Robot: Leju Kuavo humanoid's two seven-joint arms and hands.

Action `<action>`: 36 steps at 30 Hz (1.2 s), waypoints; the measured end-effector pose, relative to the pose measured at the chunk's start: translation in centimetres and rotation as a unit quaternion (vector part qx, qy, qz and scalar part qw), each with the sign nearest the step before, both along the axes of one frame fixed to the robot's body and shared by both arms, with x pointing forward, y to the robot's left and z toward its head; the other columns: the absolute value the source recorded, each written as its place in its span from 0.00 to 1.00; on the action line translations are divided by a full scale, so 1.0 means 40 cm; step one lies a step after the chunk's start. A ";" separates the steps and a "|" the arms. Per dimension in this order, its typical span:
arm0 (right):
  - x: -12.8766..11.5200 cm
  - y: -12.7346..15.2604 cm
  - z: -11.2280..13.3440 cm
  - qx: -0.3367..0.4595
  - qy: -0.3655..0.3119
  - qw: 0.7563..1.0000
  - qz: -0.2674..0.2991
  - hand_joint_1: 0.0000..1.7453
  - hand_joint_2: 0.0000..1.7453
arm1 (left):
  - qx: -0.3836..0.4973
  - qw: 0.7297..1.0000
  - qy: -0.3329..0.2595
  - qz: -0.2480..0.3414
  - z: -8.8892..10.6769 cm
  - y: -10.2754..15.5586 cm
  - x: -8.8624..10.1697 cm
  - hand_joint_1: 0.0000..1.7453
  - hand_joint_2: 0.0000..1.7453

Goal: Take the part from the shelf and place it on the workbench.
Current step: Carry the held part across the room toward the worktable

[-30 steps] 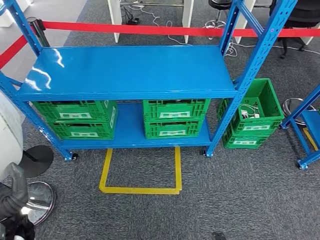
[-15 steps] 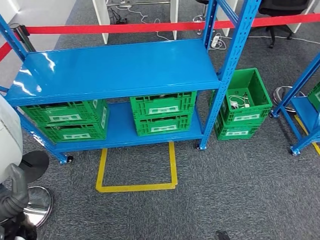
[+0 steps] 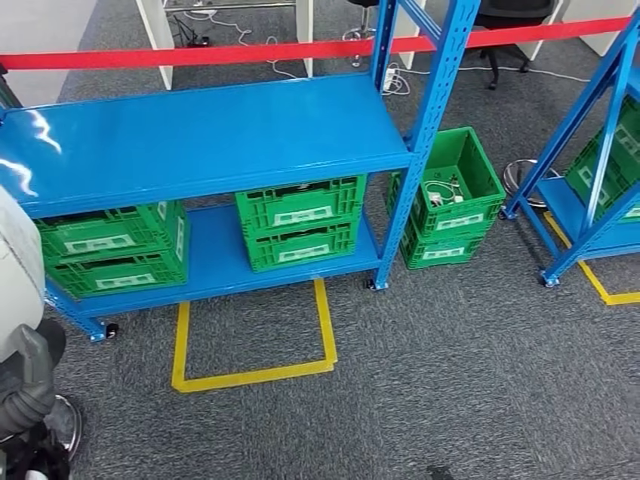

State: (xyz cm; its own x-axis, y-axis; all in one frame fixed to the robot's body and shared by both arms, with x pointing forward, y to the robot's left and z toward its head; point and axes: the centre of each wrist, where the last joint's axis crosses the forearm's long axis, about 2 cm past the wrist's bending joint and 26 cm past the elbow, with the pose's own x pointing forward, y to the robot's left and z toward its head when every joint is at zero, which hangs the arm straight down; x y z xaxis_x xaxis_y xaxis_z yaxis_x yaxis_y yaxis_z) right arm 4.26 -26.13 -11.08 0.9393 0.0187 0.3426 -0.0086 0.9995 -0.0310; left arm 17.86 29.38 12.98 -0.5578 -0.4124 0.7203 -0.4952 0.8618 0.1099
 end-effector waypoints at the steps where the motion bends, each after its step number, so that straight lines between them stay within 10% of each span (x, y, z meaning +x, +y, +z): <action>1: 0.002 0.000 0.000 -0.001 -0.002 1.000 0.002 0.00 0.00 | 0.000 1.000 0.000 0.000 0.000 0.000 0.000 1.00 1.00; 36: -0.004 -0.002 -0.001 -0.002 -0.017 1.000 0.023 0.00 0.00 | -0.006 1.000 0.001 -0.003 -0.003 -0.002 -0.004 1.00 1.00</action>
State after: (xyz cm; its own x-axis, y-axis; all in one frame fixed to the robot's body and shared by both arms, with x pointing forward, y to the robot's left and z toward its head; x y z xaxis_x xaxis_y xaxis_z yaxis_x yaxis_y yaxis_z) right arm 4.12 -26.20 -11.10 0.9256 0.0625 0.3734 -0.0529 0.9980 -0.0359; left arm 17.70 29.30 12.84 -0.5594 -0.4004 0.7258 -0.4893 0.8663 0.1008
